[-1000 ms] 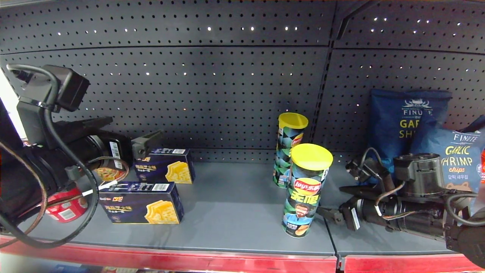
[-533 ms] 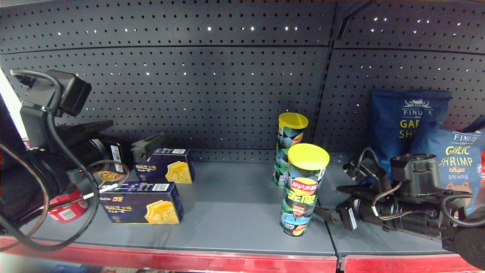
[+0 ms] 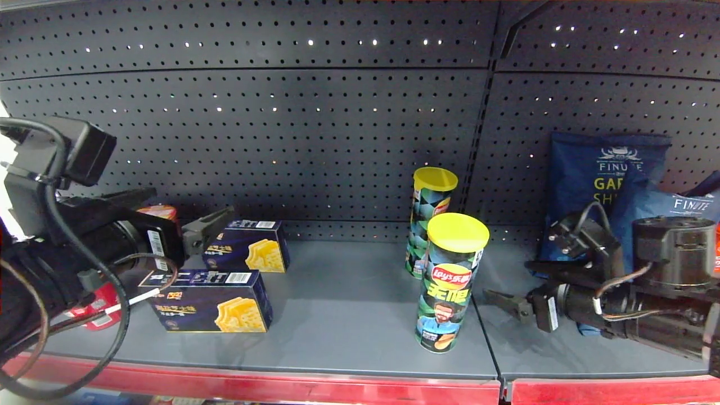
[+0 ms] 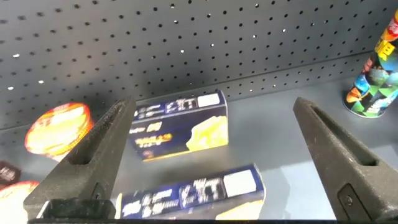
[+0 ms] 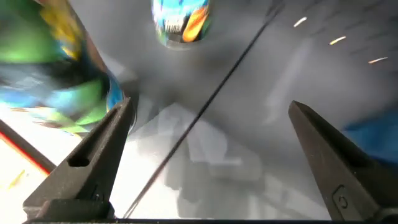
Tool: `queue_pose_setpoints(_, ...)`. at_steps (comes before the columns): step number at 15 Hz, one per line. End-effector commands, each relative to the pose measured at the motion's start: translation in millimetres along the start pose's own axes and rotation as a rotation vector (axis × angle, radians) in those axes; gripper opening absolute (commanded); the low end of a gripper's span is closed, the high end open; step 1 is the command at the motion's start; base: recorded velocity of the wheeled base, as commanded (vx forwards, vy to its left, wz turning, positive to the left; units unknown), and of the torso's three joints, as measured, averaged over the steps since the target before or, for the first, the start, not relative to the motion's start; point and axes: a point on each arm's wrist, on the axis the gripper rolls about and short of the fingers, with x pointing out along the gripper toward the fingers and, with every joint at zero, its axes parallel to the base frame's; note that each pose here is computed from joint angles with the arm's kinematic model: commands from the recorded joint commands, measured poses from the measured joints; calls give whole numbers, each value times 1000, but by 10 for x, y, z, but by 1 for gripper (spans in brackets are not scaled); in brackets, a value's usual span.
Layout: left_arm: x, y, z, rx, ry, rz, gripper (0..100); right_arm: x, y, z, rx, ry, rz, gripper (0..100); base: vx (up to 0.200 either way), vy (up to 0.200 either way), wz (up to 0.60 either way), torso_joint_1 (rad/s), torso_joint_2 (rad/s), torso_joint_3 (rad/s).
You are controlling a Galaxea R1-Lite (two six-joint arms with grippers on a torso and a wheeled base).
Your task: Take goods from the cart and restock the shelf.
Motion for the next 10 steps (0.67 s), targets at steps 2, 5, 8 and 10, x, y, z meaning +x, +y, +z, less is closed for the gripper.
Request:
queue_pose_setpoints(2, -348, 97, -55, -9, -44, 26, 100, -528, -35, 134, -3, -146, -71, 100, 0, 0, 0, 0, 0, 0)
queue_pose_setpoints(5, -813, 236, -113, -21, -141, 50, 100, -1022, -43, 118, 3, -257, -200, 100, 0, 0, 0, 0, 0, 0)
queue_pose_setpoints(8, -1171, 330, -305, -24, -193, 170, 100, -1398, -49, -29, 50, -332, -292, 100, 0, 0, 0, 0, 0, 0)
queue_pose_setpoints(10, -1362, 319, -532, -25, -200, 201, 100, -1559, -23, -215, 76, -341, -346, 100, 0, 0, 0, 0, 0, 0)
